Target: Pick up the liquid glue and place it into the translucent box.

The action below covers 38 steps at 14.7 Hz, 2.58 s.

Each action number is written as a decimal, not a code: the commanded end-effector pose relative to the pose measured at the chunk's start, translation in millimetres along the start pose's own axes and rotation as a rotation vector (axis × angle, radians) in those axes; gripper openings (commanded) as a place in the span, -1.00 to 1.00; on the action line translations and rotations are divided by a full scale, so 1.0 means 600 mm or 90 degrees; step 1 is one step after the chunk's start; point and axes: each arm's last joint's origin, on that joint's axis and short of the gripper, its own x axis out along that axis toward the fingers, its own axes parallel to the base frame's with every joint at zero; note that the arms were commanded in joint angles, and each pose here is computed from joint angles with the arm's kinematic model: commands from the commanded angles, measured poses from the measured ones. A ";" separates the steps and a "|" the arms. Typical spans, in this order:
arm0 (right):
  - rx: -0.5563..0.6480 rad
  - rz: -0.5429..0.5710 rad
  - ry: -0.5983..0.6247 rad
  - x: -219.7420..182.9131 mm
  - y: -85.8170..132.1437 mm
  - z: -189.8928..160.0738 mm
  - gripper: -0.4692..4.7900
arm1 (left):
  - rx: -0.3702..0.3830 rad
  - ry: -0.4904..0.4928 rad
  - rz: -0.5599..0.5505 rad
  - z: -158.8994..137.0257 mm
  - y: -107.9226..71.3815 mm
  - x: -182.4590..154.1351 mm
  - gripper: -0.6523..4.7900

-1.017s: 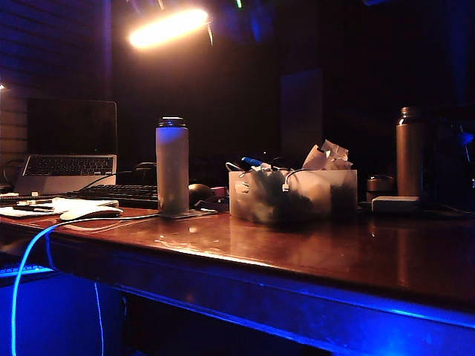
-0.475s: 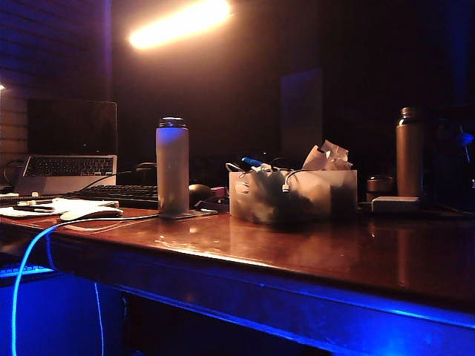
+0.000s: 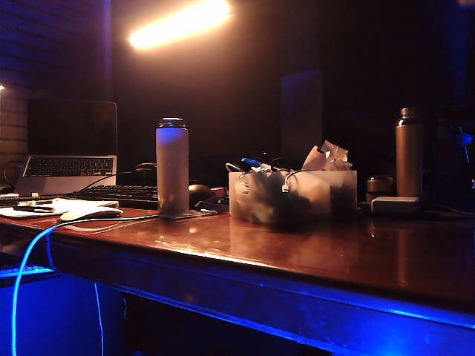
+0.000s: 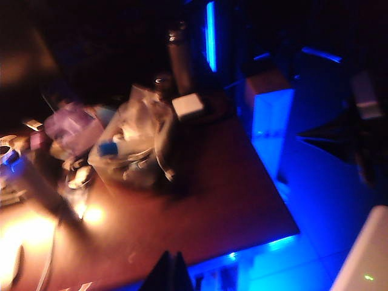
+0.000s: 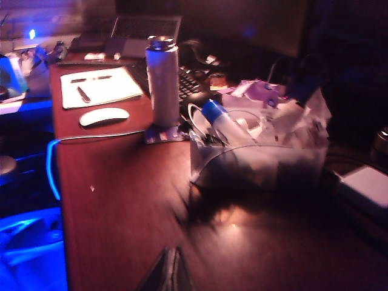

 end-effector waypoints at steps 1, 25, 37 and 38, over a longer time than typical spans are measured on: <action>0.009 -0.058 -0.013 -0.013 0.001 -0.049 -0.83 | -0.043 0.011 0.056 -0.055 0.004 -0.045 -0.78; 0.101 -0.158 0.137 0.002 -0.007 -0.190 -0.82 | 0.016 -0.118 -0.249 -0.527 -0.123 0.283 -0.78; 0.100 -0.164 0.137 0.002 -0.007 -0.190 -0.82 | -0.134 -0.246 0.100 -0.579 -0.006 0.234 -0.78; 0.100 -0.163 0.137 0.002 -0.007 -0.190 -0.82 | -0.138 -0.251 0.133 -0.582 -0.001 0.225 -0.78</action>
